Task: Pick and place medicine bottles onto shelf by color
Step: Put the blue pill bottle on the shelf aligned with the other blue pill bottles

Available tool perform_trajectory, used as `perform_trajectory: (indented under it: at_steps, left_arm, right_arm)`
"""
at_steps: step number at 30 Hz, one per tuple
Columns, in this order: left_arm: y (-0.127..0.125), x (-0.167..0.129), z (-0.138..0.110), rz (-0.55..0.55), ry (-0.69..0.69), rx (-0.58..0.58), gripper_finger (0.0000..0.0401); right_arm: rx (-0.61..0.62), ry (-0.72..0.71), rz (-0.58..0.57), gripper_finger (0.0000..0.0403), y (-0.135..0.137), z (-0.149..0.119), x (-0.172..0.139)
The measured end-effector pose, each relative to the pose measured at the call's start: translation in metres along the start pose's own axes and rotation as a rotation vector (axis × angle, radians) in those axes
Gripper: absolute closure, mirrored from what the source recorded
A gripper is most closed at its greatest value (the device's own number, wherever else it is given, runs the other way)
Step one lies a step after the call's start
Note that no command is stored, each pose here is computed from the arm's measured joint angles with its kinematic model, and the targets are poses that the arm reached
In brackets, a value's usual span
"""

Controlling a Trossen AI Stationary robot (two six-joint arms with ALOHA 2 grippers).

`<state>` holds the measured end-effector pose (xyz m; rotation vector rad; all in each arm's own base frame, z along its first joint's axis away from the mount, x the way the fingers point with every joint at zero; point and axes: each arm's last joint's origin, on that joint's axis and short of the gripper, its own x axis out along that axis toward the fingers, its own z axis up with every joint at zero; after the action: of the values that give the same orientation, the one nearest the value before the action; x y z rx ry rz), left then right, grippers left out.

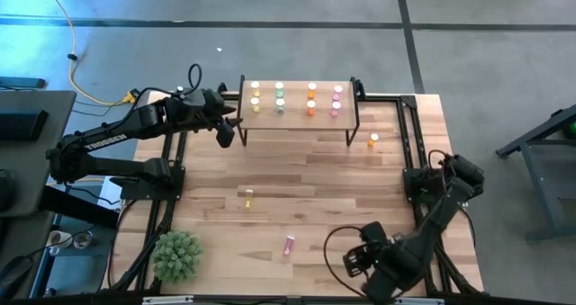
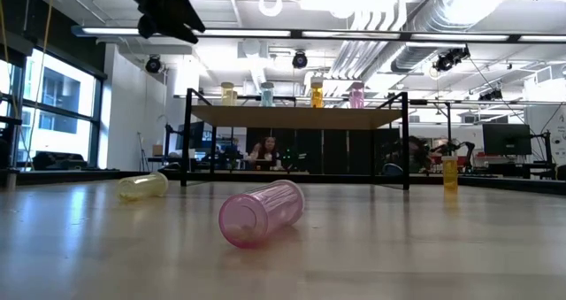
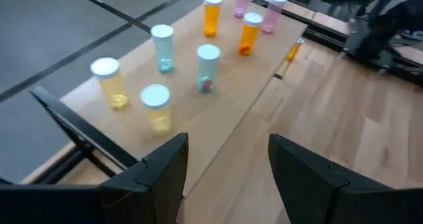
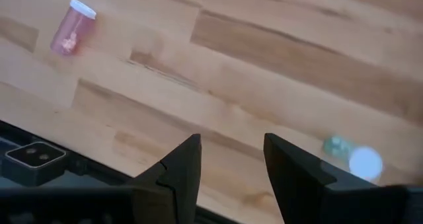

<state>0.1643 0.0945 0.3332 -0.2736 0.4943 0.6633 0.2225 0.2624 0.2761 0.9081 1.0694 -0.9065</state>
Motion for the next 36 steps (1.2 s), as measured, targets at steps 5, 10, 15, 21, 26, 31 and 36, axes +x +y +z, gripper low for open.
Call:
perform_trajectory:
  at_steps: [5, 10, 15, 21, 26, 31, 36]
  left_arm:
    - [-0.001, 0.0, 0.0, -0.029, 0.005, -0.003, 0.0204]
    - [-0.001, 0.0, 0.0, -0.039, 0.007, -0.003, 0.0204]
    - [-0.001, 0.0, 0.0, -0.039, 0.007, -0.001, 0.0204]
    - [-0.001, 0.0, 0.0, -0.04, 0.007, 0.0, 0.0204]
    - [-0.001, 0.0, 0.0, -0.039, 0.007, -0.001, 0.0204]
    - [-0.001, 0.0, 0.0, -0.039, 0.007, -0.001, 0.0204]
    - [-0.004, 0.0, -0.001, -0.059, 0.01, 0.004, 0.0204]
  right_arm:
    - [0.071, 0.003, 0.004, 0.0247, -0.009, -0.017, -0.002]
    - [0.055, 0.032, 0.031, 0.0247, -0.007, -0.037, 0.006]
    - [0.018, 0.055, 0.0, 0.0247, -0.009, -0.056, 0.018]
    - [-0.02, 0.053, -0.004, 0.0247, -0.013, -0.076, 0.029]
    - [-0.058, 0.051, -0.014, 0.0247, -0.021, -0.089, 0.032]
    - [-0.083, 0.029, -0.06, 0.0247, -0.032, -0.095, 0.031]
    - [-0.129, -0.013, -0.146, 0.0247, -0.045, -0.095, 0.028]
